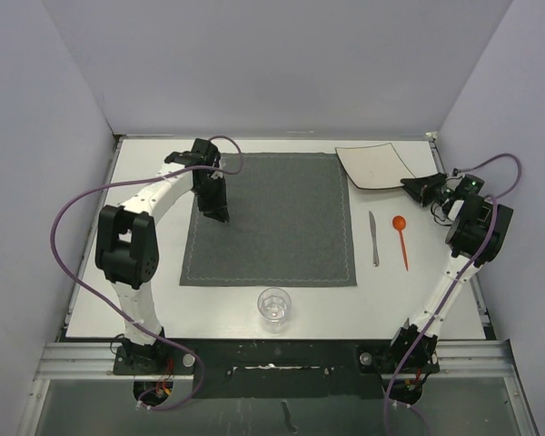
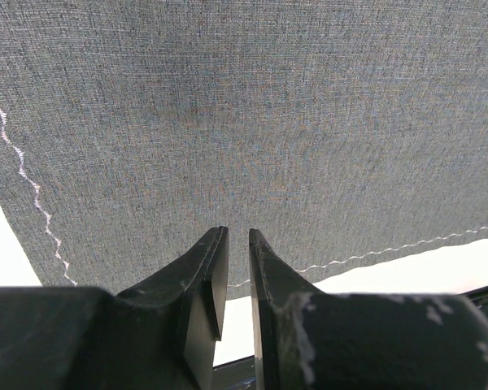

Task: Set the dinner table for one person
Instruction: Pick up the plate at the center of the board.

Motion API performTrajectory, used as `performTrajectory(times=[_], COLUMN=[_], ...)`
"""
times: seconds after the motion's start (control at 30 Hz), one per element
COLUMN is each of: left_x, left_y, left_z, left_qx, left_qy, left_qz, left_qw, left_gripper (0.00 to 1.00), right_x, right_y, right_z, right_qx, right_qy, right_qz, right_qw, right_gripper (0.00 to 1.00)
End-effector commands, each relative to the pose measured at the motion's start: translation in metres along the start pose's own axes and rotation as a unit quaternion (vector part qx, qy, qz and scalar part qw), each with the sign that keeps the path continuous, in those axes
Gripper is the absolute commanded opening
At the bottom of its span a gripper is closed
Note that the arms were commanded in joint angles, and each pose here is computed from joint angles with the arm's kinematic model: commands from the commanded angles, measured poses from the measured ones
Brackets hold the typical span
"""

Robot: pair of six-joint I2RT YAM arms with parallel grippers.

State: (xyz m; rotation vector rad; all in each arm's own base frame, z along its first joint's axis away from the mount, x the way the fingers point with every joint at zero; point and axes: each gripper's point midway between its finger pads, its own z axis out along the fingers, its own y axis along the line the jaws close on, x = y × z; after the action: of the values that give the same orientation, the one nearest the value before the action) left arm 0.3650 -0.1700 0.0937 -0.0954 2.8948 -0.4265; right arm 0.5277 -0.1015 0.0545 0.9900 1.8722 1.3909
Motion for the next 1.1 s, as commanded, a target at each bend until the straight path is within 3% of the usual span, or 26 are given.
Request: performTrajectory(times=[0.0,1.07], left_x=[-0.003,0.000], left_y=[-0.006,-0.007], left_z=[0.003,0.008], left_qx=[0.011,0.008], left_qy=[0.002,0.014], left_qz=[0.011,0.014], left_qw=[1.000,1.000], left_gripper=[0.16,0.14], right_x=[-0.019,-0.001], right_y=[0.124,0.179], right_z=[-0.030,-0.039], right_qx=[-0.091,-0.116], right_qy=[-0.022,-0.012], right_qz=[-0.141,-0.191], right_qw=[0.986,0.975], right_gripper=[0.00,0.00])
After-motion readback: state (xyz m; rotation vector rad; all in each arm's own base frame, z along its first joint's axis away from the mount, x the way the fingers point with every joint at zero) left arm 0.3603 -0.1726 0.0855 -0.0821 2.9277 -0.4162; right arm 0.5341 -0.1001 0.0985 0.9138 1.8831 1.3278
